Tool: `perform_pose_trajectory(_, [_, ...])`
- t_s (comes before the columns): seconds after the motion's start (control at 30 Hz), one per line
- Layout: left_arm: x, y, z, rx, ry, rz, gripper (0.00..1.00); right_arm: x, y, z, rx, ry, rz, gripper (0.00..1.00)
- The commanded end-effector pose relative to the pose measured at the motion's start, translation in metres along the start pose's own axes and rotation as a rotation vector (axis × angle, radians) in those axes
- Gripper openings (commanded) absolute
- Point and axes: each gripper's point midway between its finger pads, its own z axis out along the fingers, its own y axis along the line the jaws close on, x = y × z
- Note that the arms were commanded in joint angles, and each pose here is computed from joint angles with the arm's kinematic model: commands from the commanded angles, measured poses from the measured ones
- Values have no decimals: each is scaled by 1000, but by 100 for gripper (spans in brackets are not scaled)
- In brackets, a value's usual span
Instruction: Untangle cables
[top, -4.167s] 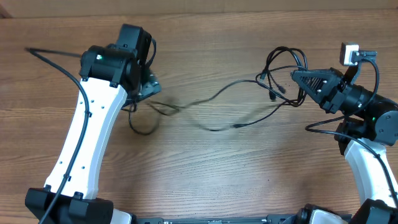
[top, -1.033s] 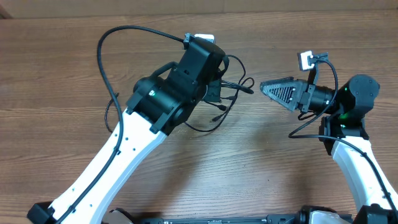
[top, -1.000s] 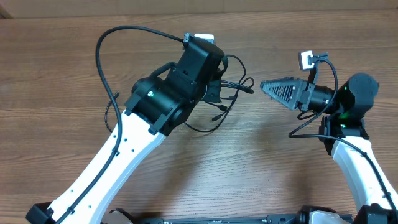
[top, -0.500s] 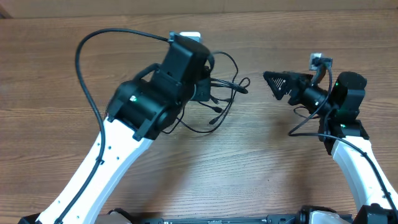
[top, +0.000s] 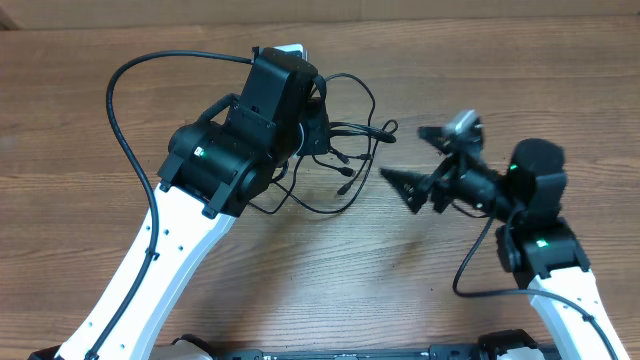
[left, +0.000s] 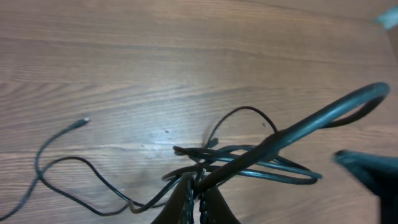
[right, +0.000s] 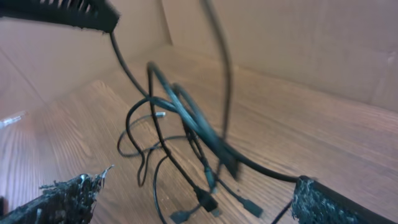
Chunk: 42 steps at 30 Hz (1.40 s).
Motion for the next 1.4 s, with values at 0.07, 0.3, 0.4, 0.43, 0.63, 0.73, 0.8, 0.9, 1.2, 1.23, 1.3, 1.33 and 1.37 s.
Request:
perform_pose_trajectory(0.07, [11,-10,-15,80,59,-5,4,2,1,15,128,36,-115,100])
perform_pose_trajectory(0.3, [23,-20,-17,146,124,-6,4,15,-2,24,149,83,-101,80])
perform_pose_trajectory(0.4, [25,-22,-18,157,133,-6,4,28,-6,29,146,126,-77,60])
perform_pose_trajectory(0.43, [25,-22,-18,157,133,-6,4,31,-7,31,145,137,-71,50])
perform_pose_trajectory(0.63, [18,-8,-15,77,91,-15,4,31,-3,31,131,131,-1,11])
perform_pose_trajectory(0.73, [14,11,-14,-33,56,-80,4,22,0,25,137,98,68,8])
perform_pose_trajectory(0.8, [12,32,-16,-147,17,-162,4,12,5,18,138,61,106,6])
perform_pose_trajectory(0.9, [10,62,-22,-297,-49,-312,4,-6,13,6,135,-1,113,5])
perform_pose_trajectory(1.2, [18,107,-35,-474,-115,-659,4,-60,39,-45,149,-214,58,5])
perform_pose_trajectory(1.23, [20,111,-35,-486,-115,-685,4,-64,38,-50,170,-234,74,5])
perform_pose_trajectory(1.3, [22,116,-36,-506,-111,-700,4,-69,35,-57,206,-265,86,5])
perform_pose_trajectory(1.33, [24,119,-36,-518,-106,-702,4,-72,32,-61,227,-279,102,4])
perform_pose_trajectory(1.37, [25,122,-36,-528,-102,-702,4,-73,29,-63,245,-288,118,4])
